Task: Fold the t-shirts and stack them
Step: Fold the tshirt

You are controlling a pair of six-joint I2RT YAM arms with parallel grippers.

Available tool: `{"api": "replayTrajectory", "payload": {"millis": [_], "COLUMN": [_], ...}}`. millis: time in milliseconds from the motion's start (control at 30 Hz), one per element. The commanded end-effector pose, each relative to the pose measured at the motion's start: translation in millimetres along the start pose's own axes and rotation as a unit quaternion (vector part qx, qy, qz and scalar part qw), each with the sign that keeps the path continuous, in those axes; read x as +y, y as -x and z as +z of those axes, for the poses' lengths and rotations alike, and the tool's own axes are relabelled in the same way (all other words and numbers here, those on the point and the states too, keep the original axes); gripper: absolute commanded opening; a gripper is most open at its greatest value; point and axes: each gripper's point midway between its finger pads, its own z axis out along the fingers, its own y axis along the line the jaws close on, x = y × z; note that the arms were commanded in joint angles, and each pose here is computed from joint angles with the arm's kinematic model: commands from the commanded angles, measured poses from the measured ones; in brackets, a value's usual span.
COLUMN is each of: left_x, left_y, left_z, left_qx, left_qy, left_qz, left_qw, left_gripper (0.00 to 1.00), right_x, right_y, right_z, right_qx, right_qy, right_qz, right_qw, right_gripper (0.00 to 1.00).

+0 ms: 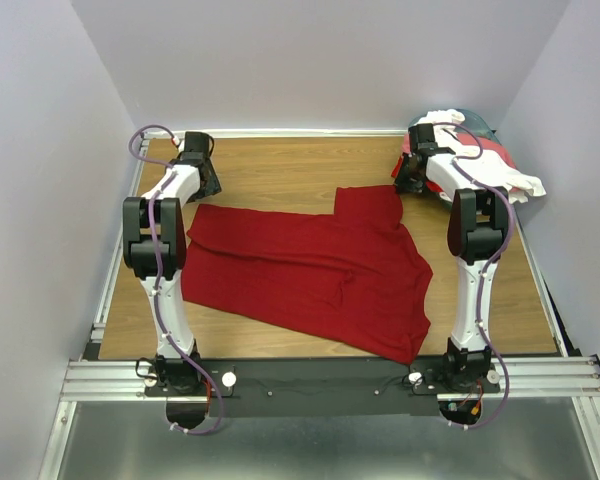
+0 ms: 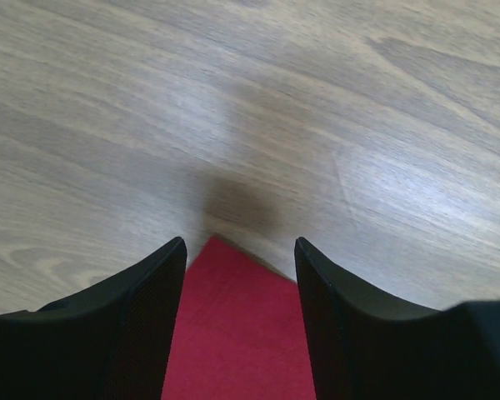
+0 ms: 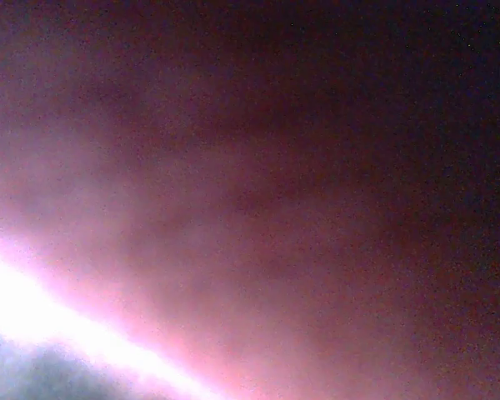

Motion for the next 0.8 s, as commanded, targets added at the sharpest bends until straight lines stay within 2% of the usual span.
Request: {"api": "replayTrajectory", "payload": {"millis": [0,233,767], "left_x": [14.0,17.9,21.9], "left_y": [-3.4,-16.5,-34.4], "left_z": [0.2,2.9,13.7], "left_qx": [0.002,0.017,0.041], "left_qy": [0.029,0.035,0.041], "left_qz": [0.001,0.004,0.013], "left_qw": [1.0,0.999,0.998], "left_gripper": [0.62,0.5,0.48], "right_x": [-13.6,-10.3,-8.6], "right_y": [-18.0,-16.1,-13.2], "right_z": [4.3,2.5,-2.8], "right_qx": [0.024,0.022,0.018], "right_qy": [-0.023,-0.018,-0.013], "right_qz": [-0.002,-0.001,0.001], "right_qw": [0.999,1.0,1.0], "right_gripper": [0.0,0.01,0.01]}}
